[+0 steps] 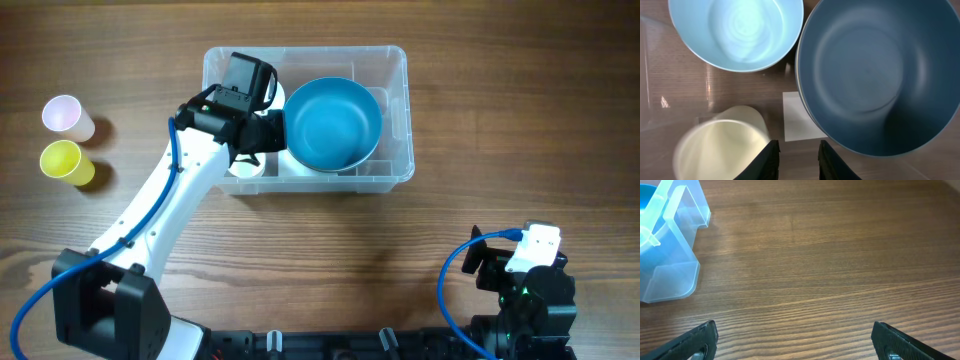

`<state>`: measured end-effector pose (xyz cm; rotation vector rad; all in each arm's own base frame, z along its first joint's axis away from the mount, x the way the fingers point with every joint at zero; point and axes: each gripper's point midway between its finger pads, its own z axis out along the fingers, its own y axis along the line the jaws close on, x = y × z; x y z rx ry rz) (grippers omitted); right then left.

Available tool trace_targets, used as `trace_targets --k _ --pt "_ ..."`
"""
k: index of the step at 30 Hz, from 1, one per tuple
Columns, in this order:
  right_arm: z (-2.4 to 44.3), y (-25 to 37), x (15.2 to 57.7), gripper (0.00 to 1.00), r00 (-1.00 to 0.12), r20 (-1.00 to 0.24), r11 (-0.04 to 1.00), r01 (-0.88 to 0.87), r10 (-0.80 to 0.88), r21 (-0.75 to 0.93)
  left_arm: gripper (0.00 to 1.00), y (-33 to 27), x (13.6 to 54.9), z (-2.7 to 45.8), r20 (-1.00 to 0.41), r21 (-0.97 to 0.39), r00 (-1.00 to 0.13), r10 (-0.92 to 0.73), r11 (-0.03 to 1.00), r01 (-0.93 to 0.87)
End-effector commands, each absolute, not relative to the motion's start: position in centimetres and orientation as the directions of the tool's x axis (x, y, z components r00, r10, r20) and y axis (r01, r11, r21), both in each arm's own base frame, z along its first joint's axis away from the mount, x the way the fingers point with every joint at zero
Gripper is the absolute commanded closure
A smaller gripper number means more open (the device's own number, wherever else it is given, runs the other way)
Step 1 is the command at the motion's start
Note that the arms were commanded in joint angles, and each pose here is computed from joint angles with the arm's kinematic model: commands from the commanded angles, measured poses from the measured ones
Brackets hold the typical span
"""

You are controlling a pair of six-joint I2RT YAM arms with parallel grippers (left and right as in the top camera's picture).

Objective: Pack container
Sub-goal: 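Carry the white cup and lower it into the container's front left, then release the white cup and grasp the yellow cup with the left gripper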

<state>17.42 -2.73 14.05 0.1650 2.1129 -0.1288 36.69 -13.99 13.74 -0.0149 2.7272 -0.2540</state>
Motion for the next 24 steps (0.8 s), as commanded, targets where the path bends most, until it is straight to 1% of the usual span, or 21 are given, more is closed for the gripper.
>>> trace_targets --k 1,5,9,12,16,18,19,21,24 --pt "14.5 -2.8 17.4 0.00 -0.507 -0.860 0.985 0.169 0.053 -0.039 0.74 -12.0 37.1 15.4 -0.426 -0.173 -0.900 -0.095 0.985 -0.022" --pt "14.5 -2.8 17.4 0.00 -0.507 -0.860 0.985 0.169 0.053 -0.039 0.75 -7.9 37.4 16.3 -0.425 -0.185 -0.880 -0.212 0.972 -0.145" --pt "14.5 -2.8 17.4 0.00 -0.507 -0.860 0.985 0.169 0.053 -0.039 0.76 -2.1 37.2 17.1 -0.424 -0.184 -0.838 -0.344 0.939 -0.292" --pt "14.5 -2.8 17.4 0.00 -0.507 -0.860 0.985 0.169 0.053 -0.039 0.76 2.7 36.6 17.8 -0.429 -0.187 -0.784 -0.449 0.893 -0.409" --pt "14.5 -2.8 17.4 0.00 -0.507 -0.860 0.985 0.169 0.053 -0.039 0.76 7.8 35.6 19.0 -0.459 -0.191 -0.704 -0.542 0.834 -0.518" --pt "14.5 -2.8 17.4 0.00 -0.507 -0.860 0.985 0.169 0.053 -0.039 0.72 10.4 34.9 19.1 -0.477 -0.153 -0.666 -0.573 0.801 -0.579" --pt "14.5 -2.8 17.4 0.00 -0.507 -0.860 0.985 0.169 0.053 -0.039 0.67 12.4 34.2 19.1 -0.495 -0.106 -0.638 -0.590 0.769 -0.630" --pt "14.5 -2.8 17.4 0.00 -0.507 -0.860 0.985 0.169 0.053 -0.039 0.51 15.3 33.2 19.1 -0.519 -0.038 -0.600 -0.608 0.718 -0.695" --pt "14.5 -2.8 17.4 0.00 -0.507 -0.860 0.985 0.169 0.053 -0.039 0.48 17.9 32.2 19.0 -0.537 0.005 -0.560 -0.631 0.661 -0.750"
